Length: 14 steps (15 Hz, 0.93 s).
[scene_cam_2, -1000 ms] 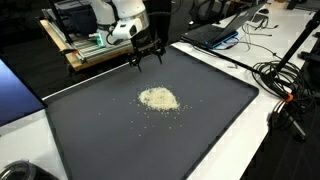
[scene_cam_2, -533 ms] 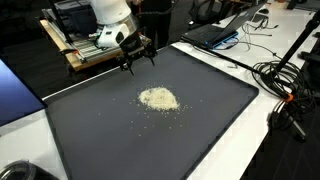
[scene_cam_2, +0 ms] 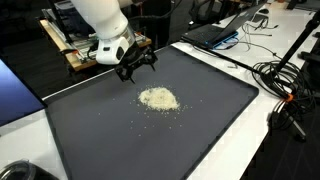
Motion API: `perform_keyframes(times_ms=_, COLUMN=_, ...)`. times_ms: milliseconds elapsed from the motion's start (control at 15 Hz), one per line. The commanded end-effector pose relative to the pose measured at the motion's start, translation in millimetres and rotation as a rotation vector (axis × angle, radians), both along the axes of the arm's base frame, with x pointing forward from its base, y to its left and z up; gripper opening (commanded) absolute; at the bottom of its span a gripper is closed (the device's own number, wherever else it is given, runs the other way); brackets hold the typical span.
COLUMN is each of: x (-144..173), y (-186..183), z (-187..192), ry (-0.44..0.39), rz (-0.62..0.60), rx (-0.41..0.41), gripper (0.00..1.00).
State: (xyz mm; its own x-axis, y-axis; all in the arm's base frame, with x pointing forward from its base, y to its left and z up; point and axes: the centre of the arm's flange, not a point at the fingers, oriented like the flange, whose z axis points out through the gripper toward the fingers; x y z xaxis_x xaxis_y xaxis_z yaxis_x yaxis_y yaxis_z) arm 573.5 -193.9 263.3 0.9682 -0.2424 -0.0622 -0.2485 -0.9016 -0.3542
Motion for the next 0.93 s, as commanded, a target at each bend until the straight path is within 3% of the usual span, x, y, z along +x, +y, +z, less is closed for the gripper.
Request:
perform_keyframes(times_ms=0, x=54, y=-19, z=-4, ry=0.031, rz=0.104, rx=-0.004, gripper=1.00)
perform_keyframes(times_ms=200, x=85, y=-27, z=-6, ry=0.034, rz=0.208, rx=-0.062, gripper=1.00)
perform_keyframes(times_ms=467, x=125, y=-27, z=-2, ry=-0.023, rz=0.381, rx=-0.137, gripper=1.00)
perform_keyframes(times_ms=867, x=170, y=12, z=13, ry=-0.141, rz=0.674, rx=-0.155, gripper=1.00)
